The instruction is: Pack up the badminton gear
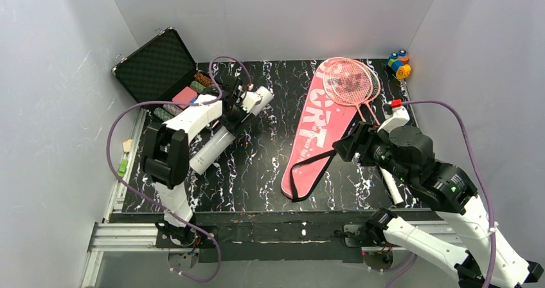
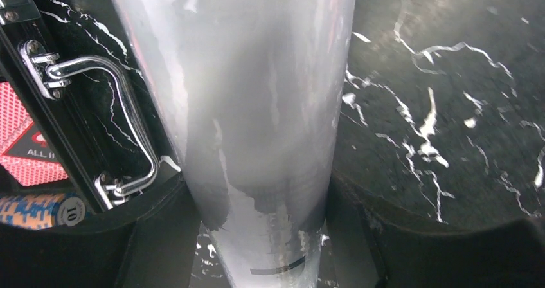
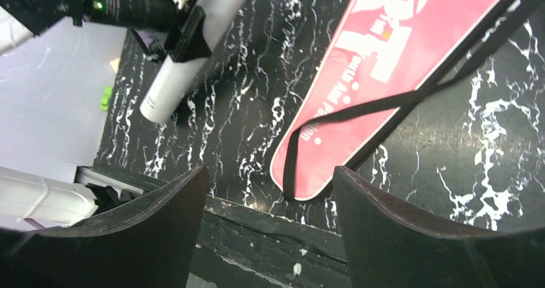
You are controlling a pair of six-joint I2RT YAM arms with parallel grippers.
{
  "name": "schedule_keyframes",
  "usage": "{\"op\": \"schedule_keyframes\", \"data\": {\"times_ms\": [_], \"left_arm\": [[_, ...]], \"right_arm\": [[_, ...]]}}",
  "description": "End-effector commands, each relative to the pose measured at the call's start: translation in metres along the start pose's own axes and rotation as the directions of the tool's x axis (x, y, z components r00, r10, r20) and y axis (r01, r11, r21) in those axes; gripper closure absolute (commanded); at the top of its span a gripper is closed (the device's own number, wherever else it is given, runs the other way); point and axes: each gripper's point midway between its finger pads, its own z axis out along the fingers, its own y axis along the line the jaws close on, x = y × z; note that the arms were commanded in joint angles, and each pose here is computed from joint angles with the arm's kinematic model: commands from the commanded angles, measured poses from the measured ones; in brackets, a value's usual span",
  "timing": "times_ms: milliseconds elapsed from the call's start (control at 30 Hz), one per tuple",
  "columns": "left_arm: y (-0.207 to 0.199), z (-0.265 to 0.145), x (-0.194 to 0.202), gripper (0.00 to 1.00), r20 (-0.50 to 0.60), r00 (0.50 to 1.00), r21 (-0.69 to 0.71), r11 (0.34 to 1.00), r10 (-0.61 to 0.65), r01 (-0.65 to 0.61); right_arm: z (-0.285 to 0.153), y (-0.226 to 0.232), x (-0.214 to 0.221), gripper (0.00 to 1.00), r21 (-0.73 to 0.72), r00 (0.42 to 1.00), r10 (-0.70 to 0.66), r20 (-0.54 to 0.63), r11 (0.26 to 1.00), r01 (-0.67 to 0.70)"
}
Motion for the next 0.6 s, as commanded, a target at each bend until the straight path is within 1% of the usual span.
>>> {"op": "schedule_keyframes", "data": {"times_ms": [0,33,167,267,367,433,500,567], "left_arm": [[0.022,0.002,-0.012,0.48,0.007,0.994,-0.045,0.993,-0.112,0.112],[0.029,0.007,-0.009,0.46,-0.007,0.992,-0.072,0.989,-0.129,0.129],[0.038,0.026,-0.002,0.4,-0.039,0.979,-0.074,0.978,-0.199,0.196],[0.039,0.035,0.0,0.24,-0.045,0.972,-0.067,0.971,-0.232,0.229],[0.04,0.04,-0.001,0.16,-0.041,0.969,-0.071,0.968,-0.246,0.242],[0.041,0.039,-0.004,0.03,-0.032,0.965,-0.068,0.964,-0.26,0.258],[0.043,0.031,-0.01,0.02,-0.016,0.963,-0.07,0.961,-0.269,0.268],[0.04,0.016,-0.026,0.02,0.035,0.961,-0.03,0.96,-0.276,0.277]], "right_arm": [[0.004,-0.017,0.011,0.2,0.078,0.999,0.045,-0.014,0.996,-0.044],[0.006,-0.02,0.015,0.2,0.092,0.998,0.054,-0.026,0.994,-0.052],[0.015,-0.031,0.029,0.2,0.152,0.994,0.085,-0.069,0.986,-0.074],[0.022,-0.038,0.037,0.19,0.19,0.99,0.107,-0.096,0.978,-0.088],[0.029,-0.047,0.043,0.18,0.226,0.983,0.136,-0.12,0.968,-0.106],[0.033,-0.053,0.044,0.18,0.244,0.978,0.158,-0.135,0.962,-0.121],[0.037,-0.063,0.042,0.17,0.267,0.974,0.179,-0.137,0.954,-0.138],[0.042,-0.077,0.037,0.16,0.309,0.971,0.198,-0.135,0.939,-0.149]]}}
